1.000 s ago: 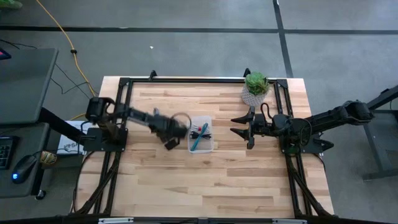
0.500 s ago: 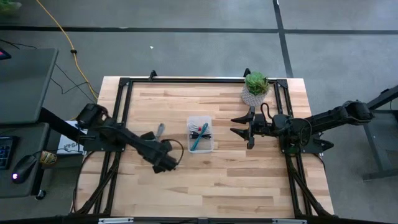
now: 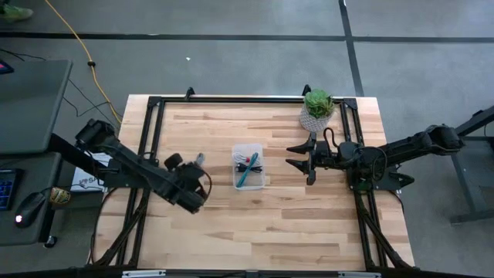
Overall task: Pick and place USB-C Cables
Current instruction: Put the white charger cable into the transparent bin
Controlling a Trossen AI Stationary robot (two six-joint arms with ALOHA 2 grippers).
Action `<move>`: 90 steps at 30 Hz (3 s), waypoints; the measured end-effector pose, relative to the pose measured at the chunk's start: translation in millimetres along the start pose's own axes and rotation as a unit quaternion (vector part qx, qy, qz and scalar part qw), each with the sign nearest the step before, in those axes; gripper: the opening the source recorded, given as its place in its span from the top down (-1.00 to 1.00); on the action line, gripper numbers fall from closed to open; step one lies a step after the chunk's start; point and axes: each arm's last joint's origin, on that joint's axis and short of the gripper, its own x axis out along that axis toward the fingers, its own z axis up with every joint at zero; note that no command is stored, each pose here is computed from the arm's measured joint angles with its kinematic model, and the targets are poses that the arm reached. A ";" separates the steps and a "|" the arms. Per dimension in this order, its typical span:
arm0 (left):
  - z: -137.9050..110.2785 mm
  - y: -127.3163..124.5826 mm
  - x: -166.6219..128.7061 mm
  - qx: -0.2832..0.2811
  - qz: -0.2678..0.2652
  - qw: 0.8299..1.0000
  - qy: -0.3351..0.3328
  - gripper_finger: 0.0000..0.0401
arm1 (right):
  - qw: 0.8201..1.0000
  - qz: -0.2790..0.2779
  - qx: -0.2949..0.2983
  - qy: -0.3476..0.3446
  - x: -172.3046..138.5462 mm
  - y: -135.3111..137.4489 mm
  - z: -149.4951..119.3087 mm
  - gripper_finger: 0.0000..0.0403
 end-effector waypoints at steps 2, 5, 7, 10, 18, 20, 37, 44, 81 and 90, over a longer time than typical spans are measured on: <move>-4.4 6.1 14.7 -0.020 0.023 0.999 0.013 0.25 | 1.000 0.000 0.003 0.000 0.0 0.0 0.0 0.03; -13.9 14.5 41.5 -0.062 0.046 0.996 0.048 0.18 | 1.000 0.001 0.003 0.003 0.0 0.1 -0.5 0.03; -20.6 19.9 55.4 -0.090 0.054 0.992 0.074 0.16 | 1.000 0.002 0.003 0.003 0.0 0.1 -0.6 0.03; -24.5 22.0 65.5 -0.119 0.035 0.989 0.074 0.15 | 1.000 0.002 0.003 0.003 0.0 0.1 -0.6 0.03; -13.2 19.3 73.9 -0.173 -0.013 0.983 0.061 0.15 | 1.000 0.002 0.004 0.000 0.0 0.2 -0.1 0.03; -11.0 21.1 77.7 -0.175 -0.008 0.982 0.070 0.15 | 1.000 0.002 0.004 0.001 0.0 0.2 -0.3 0.03; -20.4 31.8 113.7 -0.224 -0.042 0.967 0.111 0.15 | 1.000 0.002 0.011 0.003 0.0 0.1 -0.6 0.03; -27.0 33.7 118.6 -0.234 -0.045 0.964 0.118 0.15 | 1.000 0.002 0.011 0.003 0.0 0.1 -0.6 0.03; 12.1 52.0 63.6 -0.041 -0.125 0.991 -0.009 0.99 | 1.000 0.001 0.011 0.004 0.0 0.1 -0.7 0.03; 51.3 78.1 5.6 -0.042 -0.144 0.954 -0.259 1.00 | 1.000 0.001 0.010 0.008 0.0 0.0 -1.7 0.03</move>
